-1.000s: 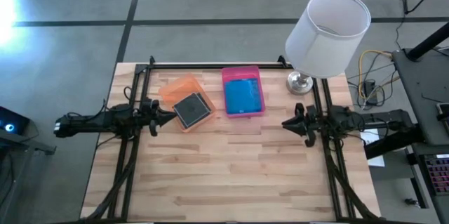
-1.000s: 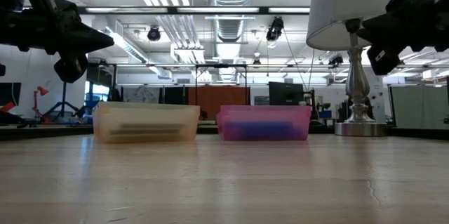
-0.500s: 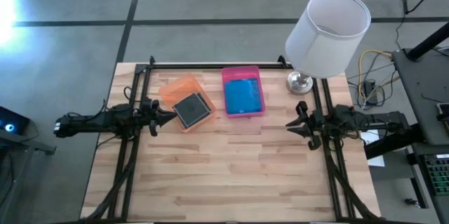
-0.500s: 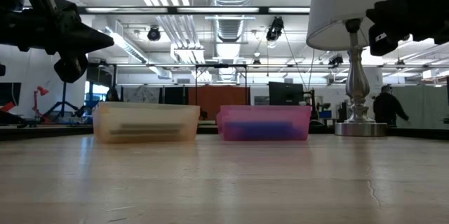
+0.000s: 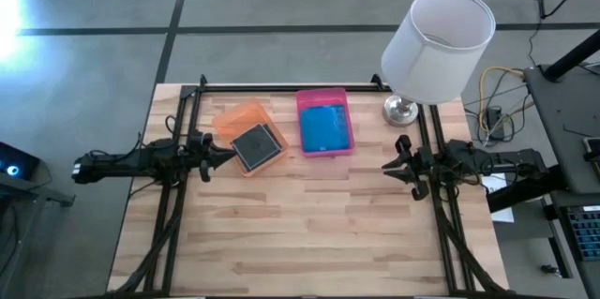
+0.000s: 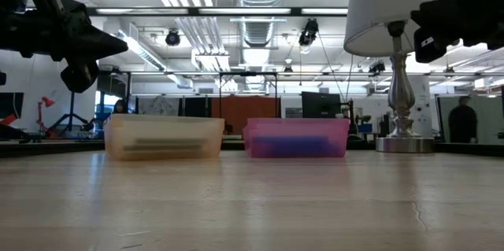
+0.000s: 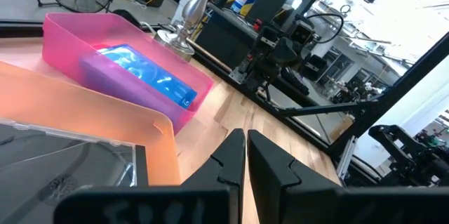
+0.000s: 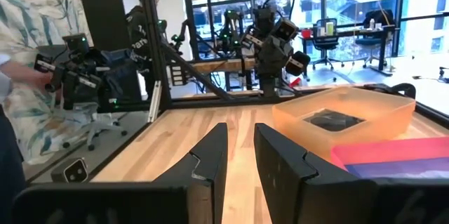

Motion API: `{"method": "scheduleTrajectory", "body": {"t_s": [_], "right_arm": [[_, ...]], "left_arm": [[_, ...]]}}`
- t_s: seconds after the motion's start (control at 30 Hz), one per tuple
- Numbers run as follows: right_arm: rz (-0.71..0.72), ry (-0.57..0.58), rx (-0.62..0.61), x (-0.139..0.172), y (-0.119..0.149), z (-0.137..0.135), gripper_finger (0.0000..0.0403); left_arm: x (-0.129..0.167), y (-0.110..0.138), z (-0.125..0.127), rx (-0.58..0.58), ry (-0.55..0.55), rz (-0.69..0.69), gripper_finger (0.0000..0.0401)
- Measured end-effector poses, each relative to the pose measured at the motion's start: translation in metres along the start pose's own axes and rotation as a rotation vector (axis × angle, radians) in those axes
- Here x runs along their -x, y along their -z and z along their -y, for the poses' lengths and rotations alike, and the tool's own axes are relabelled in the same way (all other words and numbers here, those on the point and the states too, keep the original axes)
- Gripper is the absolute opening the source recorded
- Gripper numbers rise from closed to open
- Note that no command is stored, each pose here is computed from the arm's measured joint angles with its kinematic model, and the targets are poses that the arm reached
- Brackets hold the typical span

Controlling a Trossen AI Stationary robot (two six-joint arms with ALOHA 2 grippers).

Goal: Pick & place jewel cases by type
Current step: Return to Home Position

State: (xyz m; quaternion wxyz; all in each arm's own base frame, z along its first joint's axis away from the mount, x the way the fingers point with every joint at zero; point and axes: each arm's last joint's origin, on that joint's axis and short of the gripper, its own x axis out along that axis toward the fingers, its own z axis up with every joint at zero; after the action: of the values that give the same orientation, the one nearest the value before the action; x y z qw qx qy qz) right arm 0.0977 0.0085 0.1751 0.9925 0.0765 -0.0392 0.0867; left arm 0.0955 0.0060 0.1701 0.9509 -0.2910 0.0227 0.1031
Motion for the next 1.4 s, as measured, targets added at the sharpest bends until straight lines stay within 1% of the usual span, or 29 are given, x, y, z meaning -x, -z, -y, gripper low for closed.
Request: {"method": "scheduleTrajectory", "body": {"t_s": [0.3,0.37,0.4,0.43,0.53,0.6,0.63,0.77,0.9,1.4], "right_arm": [[0.000,0.001,0.000,0.0000,0.0000,0.0000,0.0068],[0.000,0.001,0.000,0.0000,0.0000,0.0000,0.0068],[0.000,0.001,0.000,0.0000,0.0000,0.0000,0.0068],[0.000,0.001,0.000,0.0000,0.0000,0.0000,0.0068],[0.000,0.003,0.000,0.0000,0.0000,0.0001,0.0068],[0.001,0.003,0.000,0.0000,0.0000,0.0001,0.0068],[0.000,0.003,0.000,0.0000,0.0000,0.0001,0.0068],[0.000,0.002,0.000,0.0000,0.0000,0.0001,0.0068],[0.000,0.002,0.000,0.0000,0.0000,0.0000,0.0068],[0.000,0.002,0.000,0.0000,0.0000,0.0000,0.0068]], "left_arm": [[0.0000,0.0000,0.0000,-0.003,0.000,0.000,0.0000],[0.0000,-0.0011,-0.0002,-0.069,-0.019,0.023,0.0000],[-0.0001,-0.0019,-0.0004,-0.114,-0.030,0.039,0.0000],[-0.0003,-0.0019,0.0001,-0.179,-0.018,0.040,0.0000],[-0.0001,-0.0027,0.0052,-0.386,0.101,0.033,0.0000],[-0.0002,-0.0033,0.0060,-0.464,0.121,0.048,0.0000],[-0.0006,-0.0020,0.0054,-0.483,0.125,0.041,0.0000],[-0.0023,0.0040,0.0031,-0.479,0.156,0.015,0.0000],[-0.0035,0.0064,0.0019,-0.455,0.169,0.026,0.0000],[-0.0036,0.0064,0.0019,-0.436,0.168,0.026,0.0000]]}}
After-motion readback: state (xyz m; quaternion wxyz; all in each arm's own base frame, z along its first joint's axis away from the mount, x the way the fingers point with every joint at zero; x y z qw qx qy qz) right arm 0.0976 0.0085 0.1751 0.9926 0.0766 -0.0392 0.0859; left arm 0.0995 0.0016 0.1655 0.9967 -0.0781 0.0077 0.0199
